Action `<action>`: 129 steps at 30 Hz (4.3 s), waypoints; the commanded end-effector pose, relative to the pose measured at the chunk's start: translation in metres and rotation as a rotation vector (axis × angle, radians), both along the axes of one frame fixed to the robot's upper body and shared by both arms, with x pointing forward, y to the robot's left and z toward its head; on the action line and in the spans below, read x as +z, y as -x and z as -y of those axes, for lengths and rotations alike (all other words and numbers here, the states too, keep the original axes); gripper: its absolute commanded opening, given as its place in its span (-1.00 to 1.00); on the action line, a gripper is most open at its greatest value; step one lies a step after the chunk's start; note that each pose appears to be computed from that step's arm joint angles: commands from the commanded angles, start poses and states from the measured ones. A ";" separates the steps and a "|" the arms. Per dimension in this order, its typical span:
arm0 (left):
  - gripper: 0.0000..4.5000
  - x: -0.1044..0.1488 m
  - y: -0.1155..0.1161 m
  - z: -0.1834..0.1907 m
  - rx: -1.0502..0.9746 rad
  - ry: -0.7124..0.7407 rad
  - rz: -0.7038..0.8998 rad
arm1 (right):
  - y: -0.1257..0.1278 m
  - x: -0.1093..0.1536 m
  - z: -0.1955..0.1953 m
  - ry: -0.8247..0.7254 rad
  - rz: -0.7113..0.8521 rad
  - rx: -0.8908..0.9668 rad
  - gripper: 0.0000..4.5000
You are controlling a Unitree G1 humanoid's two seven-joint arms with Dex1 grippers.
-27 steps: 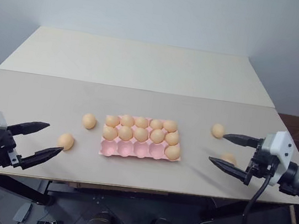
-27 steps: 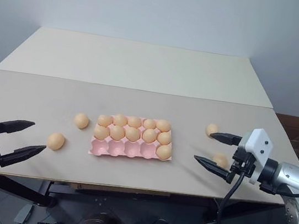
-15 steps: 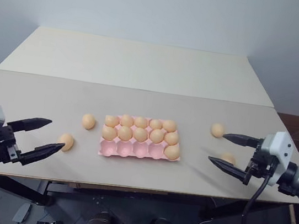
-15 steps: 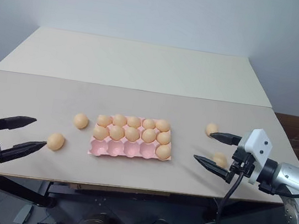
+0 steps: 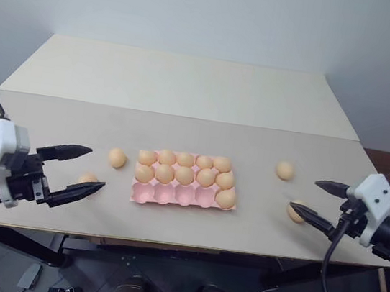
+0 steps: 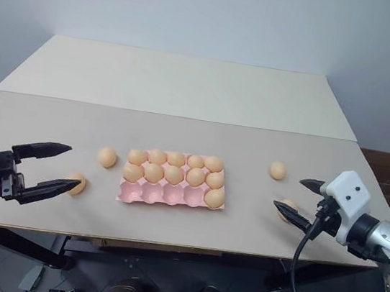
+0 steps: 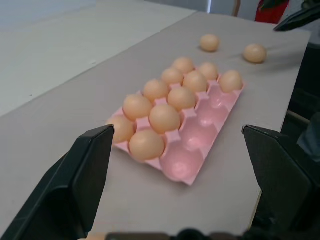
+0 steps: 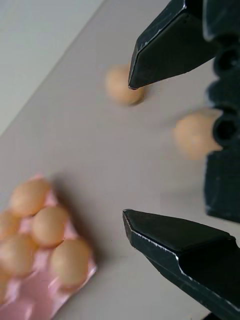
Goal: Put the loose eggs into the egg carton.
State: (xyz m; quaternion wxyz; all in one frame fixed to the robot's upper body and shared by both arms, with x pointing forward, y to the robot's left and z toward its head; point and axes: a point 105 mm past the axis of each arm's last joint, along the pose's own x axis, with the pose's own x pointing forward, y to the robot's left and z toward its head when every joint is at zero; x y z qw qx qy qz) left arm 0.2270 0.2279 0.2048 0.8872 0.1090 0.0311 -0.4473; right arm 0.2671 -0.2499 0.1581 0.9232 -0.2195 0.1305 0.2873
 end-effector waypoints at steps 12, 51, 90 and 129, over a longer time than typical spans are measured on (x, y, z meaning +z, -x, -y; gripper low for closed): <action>0.98 0.005 0.000 0.003 -0.030 -0.007 0.023 | -0.040 -0.062 0.027 -0.031 -0.140 -0.316 1.00; 1.00 0.005 0.007 0.000 0.002 -0.030 0.026 | -0.024 0.016 -0.183 -0.220 0.019 0.310 0.99; 1.00 -0.005 0.004 -0.027 0.061 -0.052 -0.022 | -0.137 -0.033 -0.007 -0.084 -0.069 -0.477 0.99; 1.00 -0.009 0.019 -0.022 0.085 -0.058 -0.033 | -0.017 -0.003 -0.242 -0.123 -0.059 0.486 -0.01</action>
